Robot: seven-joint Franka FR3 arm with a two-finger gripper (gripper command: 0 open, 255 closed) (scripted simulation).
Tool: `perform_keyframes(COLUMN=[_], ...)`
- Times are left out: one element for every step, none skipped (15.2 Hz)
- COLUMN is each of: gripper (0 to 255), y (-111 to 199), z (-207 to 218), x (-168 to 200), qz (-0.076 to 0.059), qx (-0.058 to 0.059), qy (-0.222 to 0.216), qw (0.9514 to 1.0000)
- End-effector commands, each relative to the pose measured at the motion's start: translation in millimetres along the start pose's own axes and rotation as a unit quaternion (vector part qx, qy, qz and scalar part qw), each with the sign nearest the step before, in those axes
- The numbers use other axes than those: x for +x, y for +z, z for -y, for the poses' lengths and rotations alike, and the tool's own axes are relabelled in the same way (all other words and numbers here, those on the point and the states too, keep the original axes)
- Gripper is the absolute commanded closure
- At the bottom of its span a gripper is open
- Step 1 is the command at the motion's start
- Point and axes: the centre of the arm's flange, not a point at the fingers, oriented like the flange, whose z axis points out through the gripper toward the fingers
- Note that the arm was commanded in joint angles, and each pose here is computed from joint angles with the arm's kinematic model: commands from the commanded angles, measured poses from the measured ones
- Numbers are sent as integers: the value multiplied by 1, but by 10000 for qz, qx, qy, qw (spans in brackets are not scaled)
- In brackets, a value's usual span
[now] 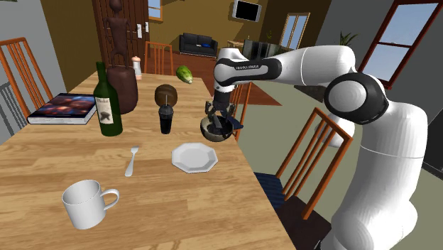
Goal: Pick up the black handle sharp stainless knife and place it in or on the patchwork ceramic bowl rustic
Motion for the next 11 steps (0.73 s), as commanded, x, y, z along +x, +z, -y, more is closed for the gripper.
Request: perform_keyframes(gripper=[0,0,0,0,0,0,0,0,0,0,0], y=[0,0,0,0,-13,-26,-40,-50,-50,-50,-50], z=[0,0,0,0,0,0,0,0,0,0,0], x=[0,0,0,0,0,0,0,0,0,0,0], qz=[0,0,0,0,0,0,0,0,0,0,0], qx=[0,0,0,0,0,0,0,0,0,0,0], qy=[0,0,0,0,0,0,0,0,0,0,0], qw=[10000,10000,10000,10000,10000,10000,10000,10000,10000,10000,10000])
